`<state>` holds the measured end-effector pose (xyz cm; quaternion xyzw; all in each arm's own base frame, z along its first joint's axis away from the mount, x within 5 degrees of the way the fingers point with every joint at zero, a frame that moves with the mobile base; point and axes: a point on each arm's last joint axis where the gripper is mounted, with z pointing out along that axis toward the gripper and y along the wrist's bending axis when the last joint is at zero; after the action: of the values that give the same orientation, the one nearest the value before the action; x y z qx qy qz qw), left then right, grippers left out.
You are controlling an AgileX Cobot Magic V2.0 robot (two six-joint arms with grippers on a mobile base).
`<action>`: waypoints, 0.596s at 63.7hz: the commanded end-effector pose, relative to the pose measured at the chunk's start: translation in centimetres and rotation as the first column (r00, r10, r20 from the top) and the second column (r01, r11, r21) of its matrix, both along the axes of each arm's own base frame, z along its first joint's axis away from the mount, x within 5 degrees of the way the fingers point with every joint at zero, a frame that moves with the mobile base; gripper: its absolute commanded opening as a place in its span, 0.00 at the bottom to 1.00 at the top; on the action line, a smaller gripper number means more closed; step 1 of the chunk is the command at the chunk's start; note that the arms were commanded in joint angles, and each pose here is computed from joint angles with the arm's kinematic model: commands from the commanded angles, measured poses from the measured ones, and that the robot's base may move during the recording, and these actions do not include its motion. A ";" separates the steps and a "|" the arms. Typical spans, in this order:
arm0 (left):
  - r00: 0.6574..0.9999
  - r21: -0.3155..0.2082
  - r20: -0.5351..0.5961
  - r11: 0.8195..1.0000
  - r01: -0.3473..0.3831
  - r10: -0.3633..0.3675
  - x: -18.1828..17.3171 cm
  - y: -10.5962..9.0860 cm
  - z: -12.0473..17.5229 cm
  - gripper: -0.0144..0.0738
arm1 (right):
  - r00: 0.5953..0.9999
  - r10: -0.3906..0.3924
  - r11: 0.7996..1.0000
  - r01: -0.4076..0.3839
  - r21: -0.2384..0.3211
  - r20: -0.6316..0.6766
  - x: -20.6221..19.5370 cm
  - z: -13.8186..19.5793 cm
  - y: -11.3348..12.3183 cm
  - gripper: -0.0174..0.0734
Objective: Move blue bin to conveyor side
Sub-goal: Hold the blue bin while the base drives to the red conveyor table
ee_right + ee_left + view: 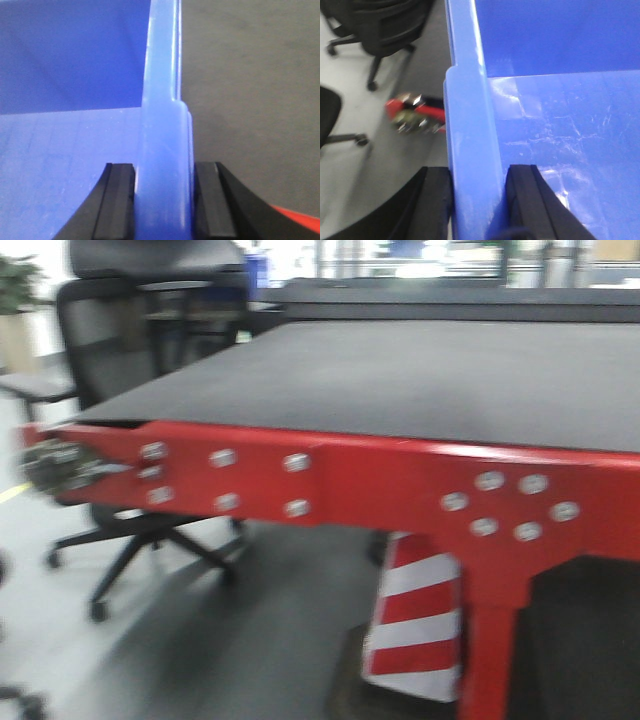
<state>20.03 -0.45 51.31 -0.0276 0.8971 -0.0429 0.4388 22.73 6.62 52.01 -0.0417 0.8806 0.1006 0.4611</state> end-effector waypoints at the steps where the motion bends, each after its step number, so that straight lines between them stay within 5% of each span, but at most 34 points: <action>1: 0.992 0.006 0.123 1.000 -0.005 0.004 -0.6 0.1 1.5 0.15 | 0.988 -0.015 1.000 0.015 -0.001 0.151 -0.6 1.8 -0.6 0.11; 38: 0.992 0.009 0.127 1.000 -0.007 0.006 -0.5 0.1 1.5 0.15 | 0.985 -0.015 1.000 0.014 0.004 0.170 -0.6 2.0 -0.5 0.11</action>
<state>20.04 -0.45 51.31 -0.0276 0.8970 -0.0429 0.4391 22.76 6.61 52.05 -0.0416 0.8795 0.1002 0.4634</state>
